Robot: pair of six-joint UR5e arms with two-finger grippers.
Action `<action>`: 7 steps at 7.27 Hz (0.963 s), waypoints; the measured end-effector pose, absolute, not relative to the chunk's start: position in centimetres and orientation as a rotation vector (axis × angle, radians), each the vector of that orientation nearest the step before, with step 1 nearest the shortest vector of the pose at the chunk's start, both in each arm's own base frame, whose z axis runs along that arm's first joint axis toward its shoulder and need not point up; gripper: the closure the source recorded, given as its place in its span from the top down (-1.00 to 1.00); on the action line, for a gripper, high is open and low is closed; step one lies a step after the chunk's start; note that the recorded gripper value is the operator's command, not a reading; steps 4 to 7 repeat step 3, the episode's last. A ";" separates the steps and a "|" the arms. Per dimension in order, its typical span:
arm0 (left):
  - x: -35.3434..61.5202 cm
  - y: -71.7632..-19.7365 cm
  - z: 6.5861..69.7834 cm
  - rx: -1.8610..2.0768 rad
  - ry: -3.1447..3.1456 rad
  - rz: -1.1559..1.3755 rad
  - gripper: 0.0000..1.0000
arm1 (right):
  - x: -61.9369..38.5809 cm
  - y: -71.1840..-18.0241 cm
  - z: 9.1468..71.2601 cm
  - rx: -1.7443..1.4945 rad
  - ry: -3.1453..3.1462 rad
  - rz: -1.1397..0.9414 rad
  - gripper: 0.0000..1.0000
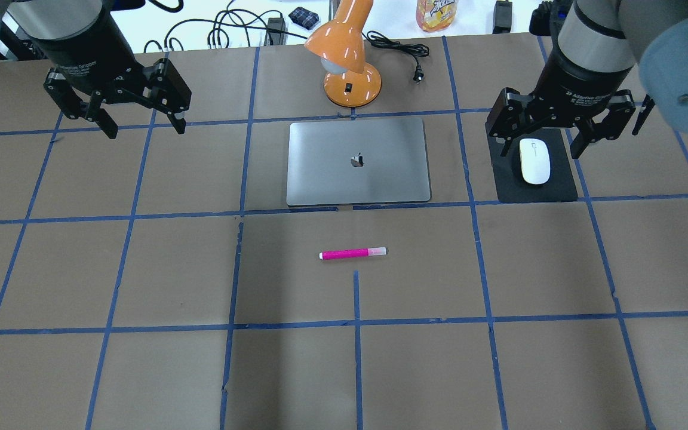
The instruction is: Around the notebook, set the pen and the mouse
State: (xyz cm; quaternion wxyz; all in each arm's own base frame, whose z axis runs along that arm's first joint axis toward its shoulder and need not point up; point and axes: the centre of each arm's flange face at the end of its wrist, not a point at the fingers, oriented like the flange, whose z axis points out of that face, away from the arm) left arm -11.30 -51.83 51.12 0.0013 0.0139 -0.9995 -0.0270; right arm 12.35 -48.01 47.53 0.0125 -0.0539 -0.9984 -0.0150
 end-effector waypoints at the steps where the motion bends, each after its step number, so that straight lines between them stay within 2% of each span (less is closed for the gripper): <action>1: -11.3 -51.8 51.1 0.045 -3.138 -0.086 1.00 | 12.4 -48.0 47.5 -0.168 -3.113 -0.047 1.00; 7: -11.2 -51.8 51.1 0.045 -3.138 -0.084 1.00 | 12.4 -48.0 47.5 -0.169 -3.115 -0.049 1.00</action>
